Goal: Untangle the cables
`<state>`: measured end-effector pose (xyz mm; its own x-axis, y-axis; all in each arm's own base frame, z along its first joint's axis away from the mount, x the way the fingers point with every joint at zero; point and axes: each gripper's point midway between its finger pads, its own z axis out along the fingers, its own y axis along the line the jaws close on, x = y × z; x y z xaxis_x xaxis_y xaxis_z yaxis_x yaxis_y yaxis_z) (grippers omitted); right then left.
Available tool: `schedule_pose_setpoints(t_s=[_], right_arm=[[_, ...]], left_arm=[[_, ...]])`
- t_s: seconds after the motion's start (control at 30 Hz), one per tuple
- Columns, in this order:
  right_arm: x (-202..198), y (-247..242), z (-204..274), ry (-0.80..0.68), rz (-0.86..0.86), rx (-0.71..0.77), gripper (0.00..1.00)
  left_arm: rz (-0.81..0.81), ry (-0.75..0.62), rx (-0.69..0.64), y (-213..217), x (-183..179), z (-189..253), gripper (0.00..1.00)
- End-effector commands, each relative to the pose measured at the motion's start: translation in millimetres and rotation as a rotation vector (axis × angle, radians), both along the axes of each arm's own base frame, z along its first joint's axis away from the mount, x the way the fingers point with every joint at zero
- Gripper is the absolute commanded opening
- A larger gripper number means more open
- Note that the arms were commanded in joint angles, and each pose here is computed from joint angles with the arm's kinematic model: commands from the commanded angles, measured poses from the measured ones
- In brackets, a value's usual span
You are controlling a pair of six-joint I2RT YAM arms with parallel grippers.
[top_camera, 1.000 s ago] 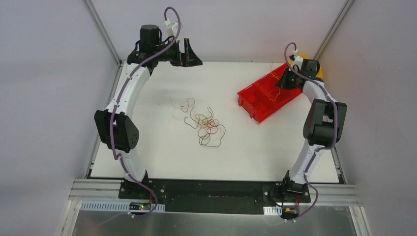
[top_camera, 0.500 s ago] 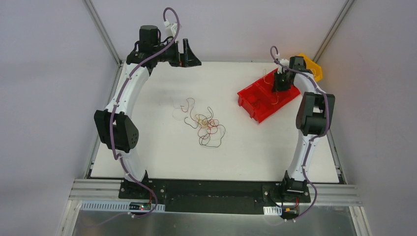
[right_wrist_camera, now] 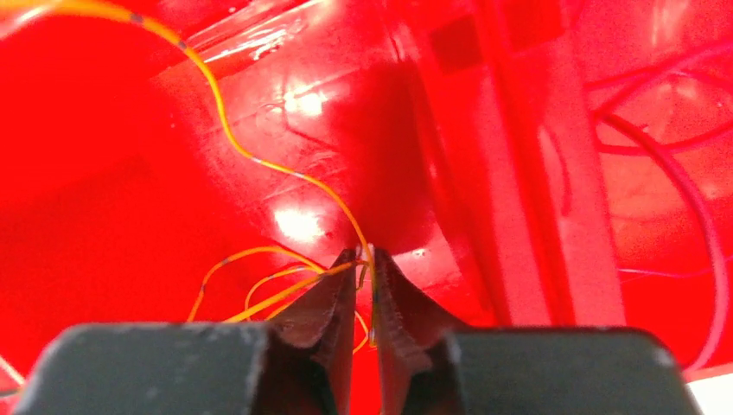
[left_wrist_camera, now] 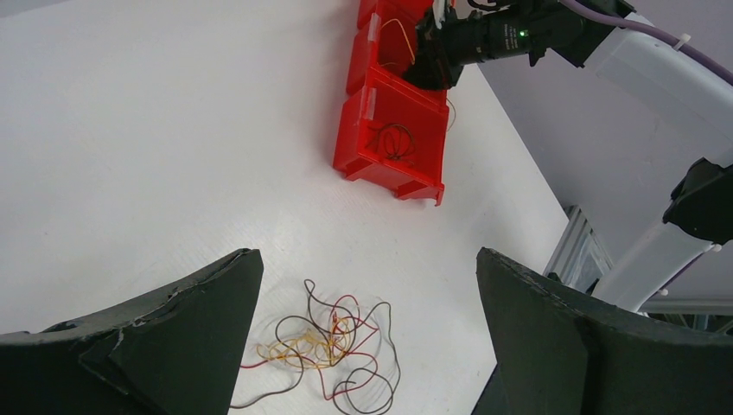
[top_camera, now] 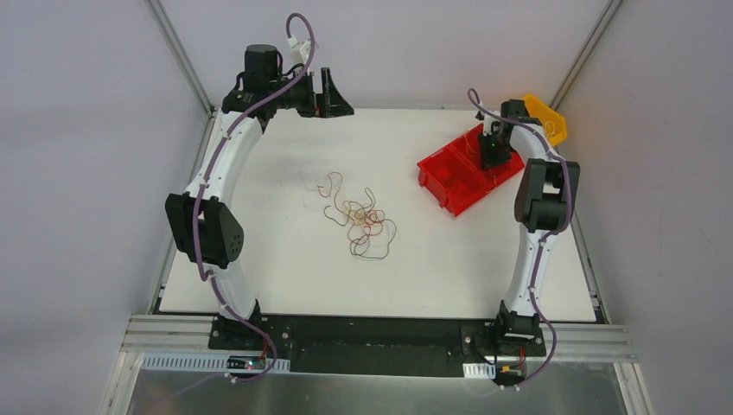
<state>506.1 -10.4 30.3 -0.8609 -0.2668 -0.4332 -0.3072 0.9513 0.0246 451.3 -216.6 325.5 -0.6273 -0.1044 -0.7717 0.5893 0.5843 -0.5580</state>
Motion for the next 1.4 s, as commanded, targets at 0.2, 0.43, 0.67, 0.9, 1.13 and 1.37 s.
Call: schedule_pose_setpoints(t_s=[0.2,0.43,0.67,0.9,1.13,1.37], right_arm=[[5.2,15.0,87.2,-0.127,-0.019,0.048,0.50],[-14.2,8.4,118.2,-0.137,-0.030,0.047,0.59],[-37.5,-6.6,126.4,-0.078,-0.077,0.057,0.58],[-68.2,-17.9,109.2,0.011,-0.137,0.080,0.47],[-71.3,-4.3,88.4,0.061,-0.215,0.162,0.46],[-58.6,0.5,69.0,0.074,-0.226,0.171,0.24]], left_arm=[[0.004,-0.056,-0.018,4.4,-6.3,25.1,0.99],[-0.005,-0.056,-0.018,4.1,-9.0,24.7,0.99],[-0.013,-0.063,-0.015,4.0,-10.5,24.3,0.99],[-0.017,-0.077,-0.001,5.8,-13.9,22.6,0.99],[-0.010,-0.063,0.003,8.7,-13.8,16.9,0.99],[-0.004,-0.066,0.004,10.7,-13.2,18.1,0.99]])
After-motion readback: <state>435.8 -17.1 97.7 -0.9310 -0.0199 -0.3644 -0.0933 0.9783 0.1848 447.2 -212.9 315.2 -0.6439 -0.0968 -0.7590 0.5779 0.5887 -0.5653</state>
